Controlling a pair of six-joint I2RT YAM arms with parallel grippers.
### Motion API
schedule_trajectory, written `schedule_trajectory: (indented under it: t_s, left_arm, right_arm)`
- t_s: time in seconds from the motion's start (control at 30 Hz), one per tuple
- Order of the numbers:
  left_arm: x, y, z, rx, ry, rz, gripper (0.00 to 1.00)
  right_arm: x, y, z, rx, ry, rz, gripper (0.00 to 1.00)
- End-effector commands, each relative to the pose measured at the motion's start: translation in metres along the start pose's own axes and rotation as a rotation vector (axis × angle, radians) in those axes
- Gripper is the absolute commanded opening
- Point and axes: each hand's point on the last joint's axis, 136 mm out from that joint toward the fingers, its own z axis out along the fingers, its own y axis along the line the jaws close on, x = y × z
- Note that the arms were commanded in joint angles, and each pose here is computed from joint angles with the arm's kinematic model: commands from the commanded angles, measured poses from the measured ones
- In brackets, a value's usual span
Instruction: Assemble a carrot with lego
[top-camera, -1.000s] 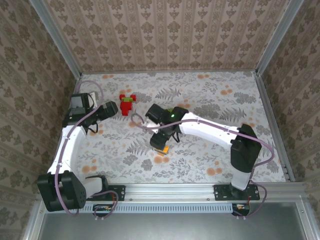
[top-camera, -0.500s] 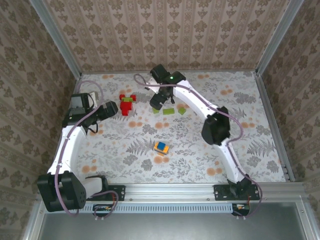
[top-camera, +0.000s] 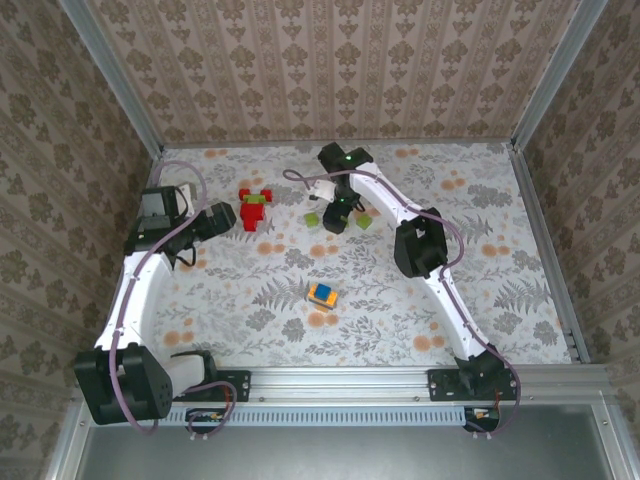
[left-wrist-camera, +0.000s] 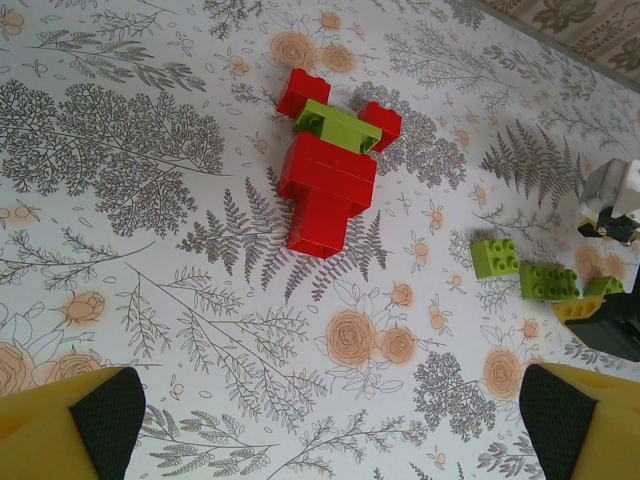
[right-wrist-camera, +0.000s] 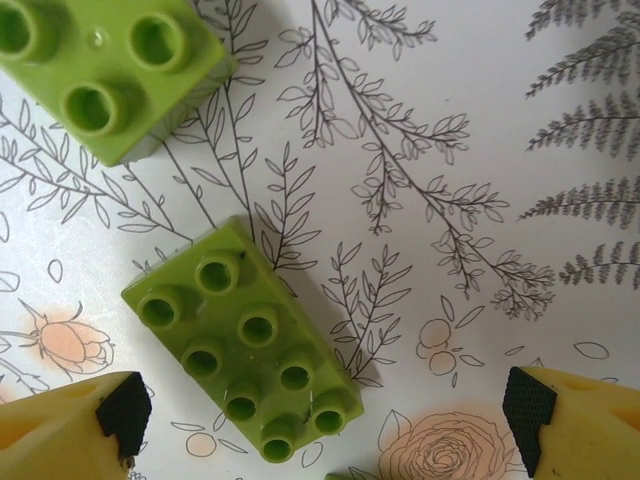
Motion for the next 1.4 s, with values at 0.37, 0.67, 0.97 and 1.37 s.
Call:
schedule_trajectory:
  t_s: [0.37, 0.67, 0.97, 1.37]
  left_arm:
    - [-0.009, -0.004, -0.005, -0.007, -0.016, 0.021, 1.0]
    - [-0.009, -0.003, -0.006, -0.009, -0.018, 0.023, 1.0]
    - [-0.009, -0.003, -0.006, -0.009, -0.018, 0.024, 1.0]
    - [-0.009, -0.003, -0.006, -0.006, -0.018, 0.023, 1.0]
  right_arm:
    - [0.005, 0.021, 0.037, -0.104, 0.028, -0.064, 0.88]
    - [0.002, 0.03, 0.049, -0.111, 0.038, -0.084, 0.74]
    - [-0.001, 0.037, 0.048, -0.117, 0.042, -0.094, 0.54]
    - [0.001, 0.035, 0.037, -0.098, 0.056, -0.04, 0.38]
